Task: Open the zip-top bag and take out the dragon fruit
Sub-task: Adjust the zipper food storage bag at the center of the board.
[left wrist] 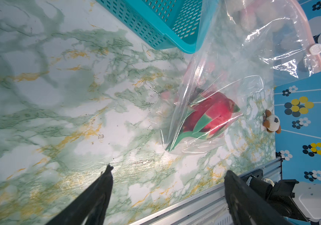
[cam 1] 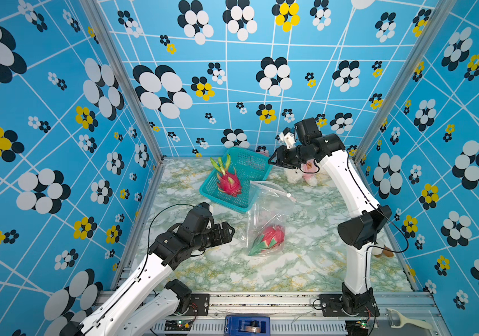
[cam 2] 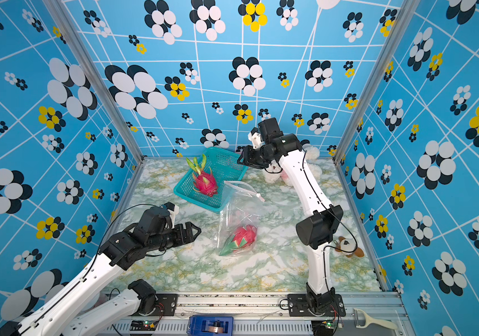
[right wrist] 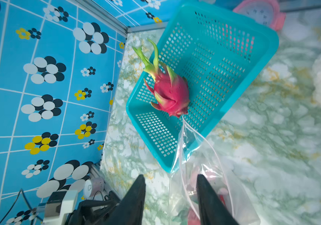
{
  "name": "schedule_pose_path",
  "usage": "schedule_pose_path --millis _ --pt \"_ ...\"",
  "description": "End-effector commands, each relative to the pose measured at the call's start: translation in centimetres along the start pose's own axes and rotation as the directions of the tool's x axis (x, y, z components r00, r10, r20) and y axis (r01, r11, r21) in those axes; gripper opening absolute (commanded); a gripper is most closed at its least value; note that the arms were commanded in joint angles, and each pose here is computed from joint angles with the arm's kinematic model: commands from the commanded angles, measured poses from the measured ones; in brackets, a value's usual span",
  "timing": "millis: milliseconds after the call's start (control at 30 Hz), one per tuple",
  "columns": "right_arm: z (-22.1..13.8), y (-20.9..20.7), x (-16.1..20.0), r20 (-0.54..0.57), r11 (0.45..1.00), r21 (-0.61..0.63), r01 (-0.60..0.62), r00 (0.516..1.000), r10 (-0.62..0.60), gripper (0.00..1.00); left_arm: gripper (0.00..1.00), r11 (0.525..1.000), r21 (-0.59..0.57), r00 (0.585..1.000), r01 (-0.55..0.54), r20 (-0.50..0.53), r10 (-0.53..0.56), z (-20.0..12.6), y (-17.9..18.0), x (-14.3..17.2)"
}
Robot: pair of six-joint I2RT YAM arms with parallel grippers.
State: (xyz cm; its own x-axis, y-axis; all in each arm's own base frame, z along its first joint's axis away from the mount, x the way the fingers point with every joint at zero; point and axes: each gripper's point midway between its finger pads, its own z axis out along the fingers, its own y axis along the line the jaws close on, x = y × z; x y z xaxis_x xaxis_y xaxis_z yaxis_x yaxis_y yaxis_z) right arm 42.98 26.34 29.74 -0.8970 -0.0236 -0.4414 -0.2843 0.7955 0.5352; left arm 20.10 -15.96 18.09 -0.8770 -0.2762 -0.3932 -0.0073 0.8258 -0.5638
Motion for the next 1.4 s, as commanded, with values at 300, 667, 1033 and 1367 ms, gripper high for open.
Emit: schedule_pose_path --millis 300,667,1033,1367 --pt "4.6 -2.6 6.4 -0.317 0.997 0.032 -0.076 0.945 0.082 0.25 0.90 0.999 0.030 0.991 0.044 -0.124 -0.040 3.1 -1.3 4.1" --pt "6.5 -3.8 9.1 -0.412 0.993 0.083 -0.078 0.905 0.106 0.12 0.89 1.000 0.005 0.983 0.005 -0.183 -0.004 5.4 -1.5 7.1" --pt "4.1 -5.1 15.5 -0.508 0.992 0.109 -0.067 0.854 0.114 0.22 0.90 0.999 0.043 0.961 -0.001 -0.275 0.013 9.8 -3.1 9.4" --pt "1.2 -8.9 26.2 -0.554 0.975 0.186 -0.122 0.806 0.207 0.31 0.89 0.990 0.065 0.929 -0.123 -0.342 0.138 14.0 -6.9 9.4"
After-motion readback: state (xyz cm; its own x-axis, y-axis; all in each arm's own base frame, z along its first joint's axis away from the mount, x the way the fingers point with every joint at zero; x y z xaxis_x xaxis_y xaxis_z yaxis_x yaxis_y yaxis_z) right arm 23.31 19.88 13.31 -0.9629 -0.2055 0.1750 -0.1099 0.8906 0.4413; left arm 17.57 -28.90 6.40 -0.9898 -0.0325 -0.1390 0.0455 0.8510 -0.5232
